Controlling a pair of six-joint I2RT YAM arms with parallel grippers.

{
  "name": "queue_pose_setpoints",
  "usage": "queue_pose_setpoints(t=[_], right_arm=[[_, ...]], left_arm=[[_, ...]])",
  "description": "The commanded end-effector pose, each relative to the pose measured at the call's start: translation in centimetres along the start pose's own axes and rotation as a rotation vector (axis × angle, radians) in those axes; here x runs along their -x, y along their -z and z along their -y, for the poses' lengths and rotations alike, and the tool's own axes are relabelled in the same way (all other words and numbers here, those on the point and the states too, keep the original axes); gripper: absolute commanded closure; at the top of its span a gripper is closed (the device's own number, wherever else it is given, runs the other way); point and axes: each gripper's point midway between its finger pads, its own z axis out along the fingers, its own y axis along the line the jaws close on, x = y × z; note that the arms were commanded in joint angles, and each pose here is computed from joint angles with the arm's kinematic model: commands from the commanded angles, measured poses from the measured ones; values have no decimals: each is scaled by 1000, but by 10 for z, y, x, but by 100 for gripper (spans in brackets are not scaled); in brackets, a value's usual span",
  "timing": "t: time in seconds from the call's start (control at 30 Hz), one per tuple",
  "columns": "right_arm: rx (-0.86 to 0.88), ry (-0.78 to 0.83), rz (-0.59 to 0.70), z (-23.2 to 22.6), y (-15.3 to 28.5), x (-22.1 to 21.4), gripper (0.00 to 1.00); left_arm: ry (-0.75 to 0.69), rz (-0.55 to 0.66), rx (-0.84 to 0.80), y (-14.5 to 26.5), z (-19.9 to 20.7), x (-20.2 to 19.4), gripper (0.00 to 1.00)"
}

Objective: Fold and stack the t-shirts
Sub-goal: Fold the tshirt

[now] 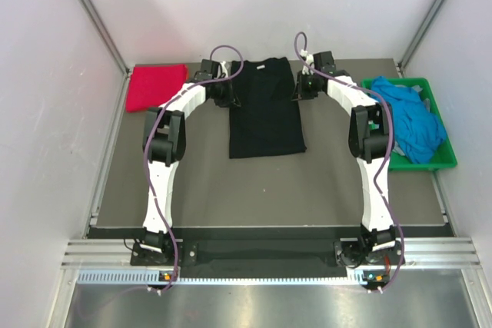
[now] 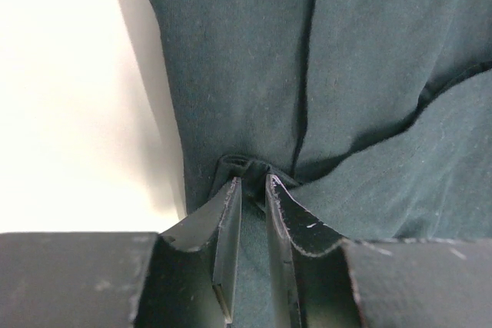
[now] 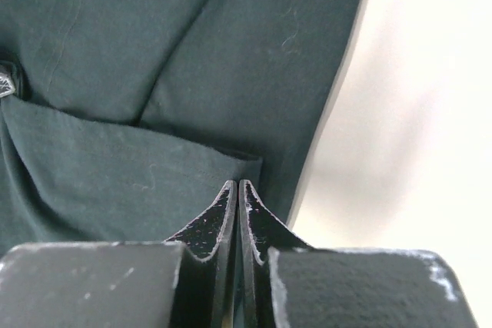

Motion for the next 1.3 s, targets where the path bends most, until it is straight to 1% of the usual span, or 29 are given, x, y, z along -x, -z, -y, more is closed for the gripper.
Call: queue_pose_setpoints(t=[0.0,0.23,0.43,0.47,0.53,0.57,0.6,0.63,0.67,0.7,0.73,0.77,0.8,0.83,0.87,0.9,0.93,0.97,1.0,1.03,1.07,1.1,1.13,1.17,1.2,1.27], right_arm=[[-16,-8,87,19,-2,26,100],[-26,-9,105,26,-4,26,100],[-8,-18,108,23,-4,26,100],[-3,-21,102,21,-3,26,98],[5,-28,102,15,7,31,87],[10,-24,121,7,21,40,74],[13,-21,132,3,29,44,67],[12,-27,124,1,35,39,62],[18,-15,158,-10,57,51,57],[28,-13,154,-15,66,49,55],[34,-24,122,-16,69,35,53],[48,-18,138,-25,86,38,50],[67,-23,124,-30,92,31,49],[73,-40,72,-30,90,5,47],[85,-34,85,-37,104,3,44],[101,-34,76,-39,106,-7,43],[107,-55,30,-37,103,-34,42],[120,-43,39,-43,113,-38,40],[141,-40,27,-46,115,-47,39],[148,-45,1,-45,113,-67,37],[157,-36,14,-49,120,-69,37],[162,-35,-7,-48,120,-83,36],[167,-26,-5,-49,121,-85,35],[173,-20,-7,-50,122,-88,34],[182,-14,-22,-49,121,-97,33],[197,-12,-23,-50,119,-103,31]], left_arm=[[-18,45,73,-13,-24,10,75],[-13,49,65,-15,-24,12,75],[-5,57,57,-9,-19,18,73],[-11,65,52,-5,-15,23,73],[-12,65,40,7,-6,30,71],[-18,85,31,18,2,39,70],[-23,95,31,26,6,44,69],[-30,101,34,35,9,49,66],[-45,127,34,51,17,59,65],[-53,141,40,61,20,64,64],[-66,133,49,68,21,63,63],[-79,151,50,82,28,68,62],[-83,142,58,86,27,65,62],[-91,129,63,91,27,61,62],[-95,126,57,100,32,58,62],[-81,79,49,97,28,41,62],[-73,54,38,98,30,30,62],[-74,53,15,107,37,25,62],[-52,-18,4,101,30,-5,62],[-56,-28,-4,108,36,-14,62],[-51,-46,-10,109,36,-25,62],[-31,-105,-19,104,28,-55,62],[-30,-94,-44,112,34,-60,62],[-32,-74,-69,110,35,-63,61],[1,-122,-62,107,25,-90,60],[10,-131,-93,111,28,-104,59]])
